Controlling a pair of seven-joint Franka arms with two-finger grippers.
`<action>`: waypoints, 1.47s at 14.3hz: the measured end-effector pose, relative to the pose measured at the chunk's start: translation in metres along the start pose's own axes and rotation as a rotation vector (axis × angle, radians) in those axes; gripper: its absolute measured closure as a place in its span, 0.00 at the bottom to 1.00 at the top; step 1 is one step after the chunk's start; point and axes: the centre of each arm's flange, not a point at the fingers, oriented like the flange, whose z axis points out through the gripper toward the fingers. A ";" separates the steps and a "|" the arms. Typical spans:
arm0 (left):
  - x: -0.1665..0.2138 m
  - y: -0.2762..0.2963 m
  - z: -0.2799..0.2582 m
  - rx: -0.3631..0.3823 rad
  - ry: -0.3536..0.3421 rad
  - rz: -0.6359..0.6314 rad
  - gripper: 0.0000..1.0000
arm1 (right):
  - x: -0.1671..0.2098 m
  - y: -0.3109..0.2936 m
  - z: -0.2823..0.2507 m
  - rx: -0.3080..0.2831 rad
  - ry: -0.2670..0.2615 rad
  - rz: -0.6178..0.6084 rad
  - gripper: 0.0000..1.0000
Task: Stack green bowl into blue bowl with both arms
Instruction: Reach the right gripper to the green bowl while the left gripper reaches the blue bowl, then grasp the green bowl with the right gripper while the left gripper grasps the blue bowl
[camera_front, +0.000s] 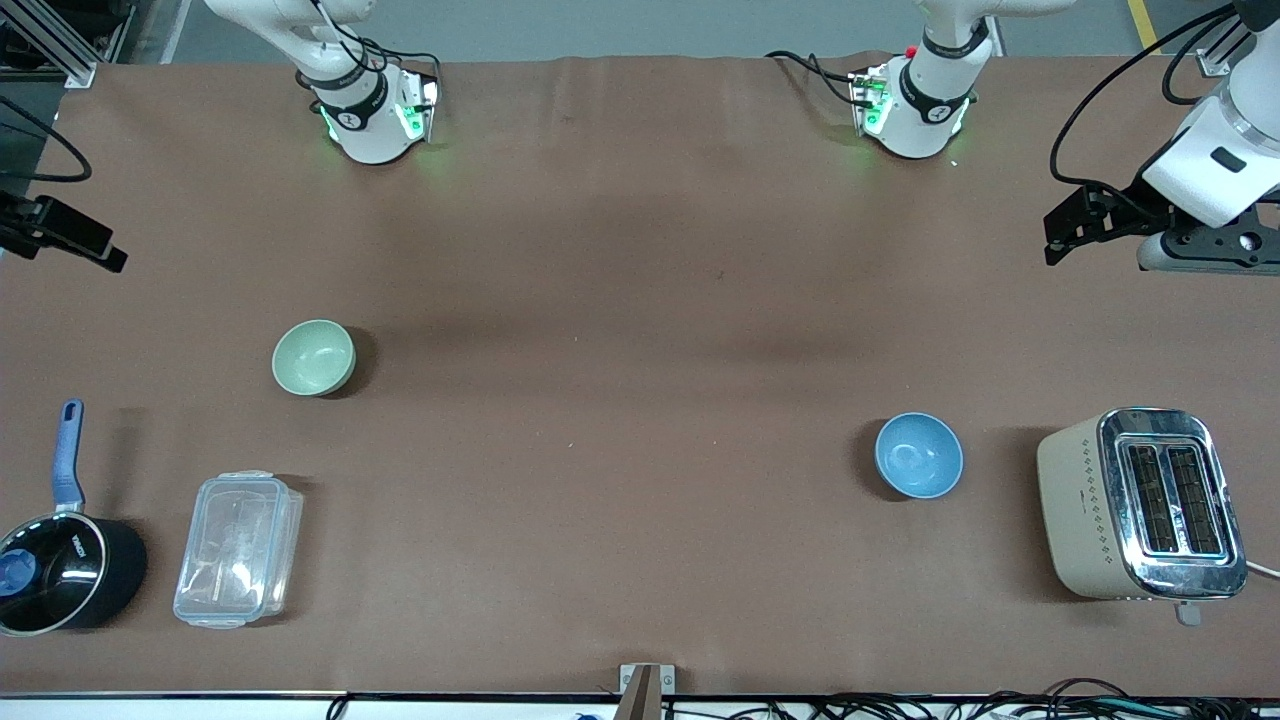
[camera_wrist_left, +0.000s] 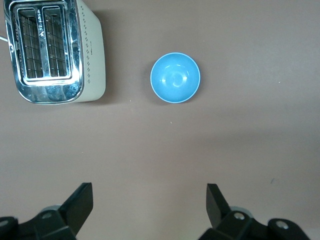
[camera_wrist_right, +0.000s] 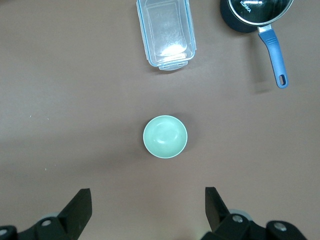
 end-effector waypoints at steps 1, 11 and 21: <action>0.000 0.000 0.000 0.000 0.001 0.000 0.00 | 0.000 0.000 0.001 -0.001 -0.001 -0.003 0.00; 0.092 -0.009 0.161 -0.016 -0.025 -0.016 0.00 | 0.005 0.010 0.036 -0.006 -0.043 -0.014 0.00; 0.131 -0.015 0.398 -0.036 -0.041 -0.034 0.04 | -0.043 0.049 0.355 -0.022 0.075 0.010 0.00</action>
